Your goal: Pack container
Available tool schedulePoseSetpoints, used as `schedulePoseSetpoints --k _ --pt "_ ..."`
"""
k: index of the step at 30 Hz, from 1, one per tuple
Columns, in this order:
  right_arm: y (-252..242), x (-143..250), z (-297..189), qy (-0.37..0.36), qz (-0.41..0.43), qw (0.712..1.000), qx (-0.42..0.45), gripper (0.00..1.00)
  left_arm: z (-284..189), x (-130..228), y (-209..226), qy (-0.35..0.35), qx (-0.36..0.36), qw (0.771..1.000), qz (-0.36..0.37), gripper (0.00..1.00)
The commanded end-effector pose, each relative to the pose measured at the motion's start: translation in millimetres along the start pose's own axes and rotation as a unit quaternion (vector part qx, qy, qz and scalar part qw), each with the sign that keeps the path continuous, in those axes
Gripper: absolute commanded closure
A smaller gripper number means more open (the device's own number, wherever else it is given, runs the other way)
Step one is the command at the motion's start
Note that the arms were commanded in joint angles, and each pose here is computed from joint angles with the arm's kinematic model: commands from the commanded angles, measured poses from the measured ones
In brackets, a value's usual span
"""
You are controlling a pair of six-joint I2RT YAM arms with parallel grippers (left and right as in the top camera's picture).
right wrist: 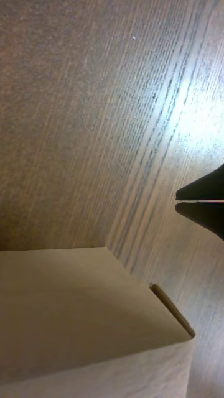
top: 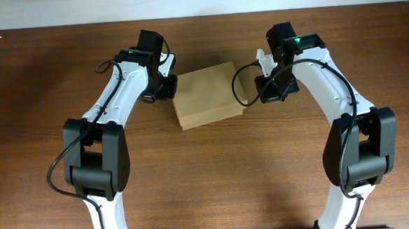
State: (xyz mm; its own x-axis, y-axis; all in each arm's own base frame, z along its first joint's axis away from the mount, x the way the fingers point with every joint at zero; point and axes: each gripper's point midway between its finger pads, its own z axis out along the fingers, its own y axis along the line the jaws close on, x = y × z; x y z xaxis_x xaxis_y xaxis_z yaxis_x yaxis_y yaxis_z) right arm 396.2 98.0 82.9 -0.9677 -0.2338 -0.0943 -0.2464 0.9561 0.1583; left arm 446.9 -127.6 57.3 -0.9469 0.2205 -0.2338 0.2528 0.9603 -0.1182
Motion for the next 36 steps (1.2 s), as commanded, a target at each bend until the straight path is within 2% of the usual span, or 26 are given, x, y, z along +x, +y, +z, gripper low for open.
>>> schedulePoseSetpoints --k 1,7,12,16,22,28,33,36 --pt "11 -2 0 -0.007 -0.011 1.000 -0.020 0.96 4 1 -5 0.002 0.011 1.000 -0.003 0.98" --pt "51 -15 6 -0.031 -0.060 0.997 -0.035 0.96 4 0 -5 -0.002 0.011 1.000 -0.003 0.98" --pt "89 -8 23 -0.011 -0.105 0.994 -0.041 0.96 3 -5 -4 -0.010 0.011 1.000 -0.003 0.98" --pt "100 -7 25 -0.012 -0.120 0.992 -0.038 0.96 3 -7 -2 -0.015 0.011 1.000 -0.004 0.98" --pt "74 -10 23 -0.011 -0.095 0.995 -0.013 0.96 2 -5 9 -0.010 0.002 1.000 -0.016 0.98" --pt "22 -17 14 -0.023 -0.006 1.000 -0.010 0.96 -12 -13 57 -0.029 -0.014 0.997 -0.070 0.98" --pt "-33 -23 -4 -0.042 0.065 0.997 -0.001 0.96 -54 -28 115 -0.061 -0.042 0.991 -0.116 0.98" --pt "-56 -26 -28 -0.052 0.084 0.995 0.014 0.96 -89 -26 148 -0.057 -0.104 0.987 -0.113 0.98"
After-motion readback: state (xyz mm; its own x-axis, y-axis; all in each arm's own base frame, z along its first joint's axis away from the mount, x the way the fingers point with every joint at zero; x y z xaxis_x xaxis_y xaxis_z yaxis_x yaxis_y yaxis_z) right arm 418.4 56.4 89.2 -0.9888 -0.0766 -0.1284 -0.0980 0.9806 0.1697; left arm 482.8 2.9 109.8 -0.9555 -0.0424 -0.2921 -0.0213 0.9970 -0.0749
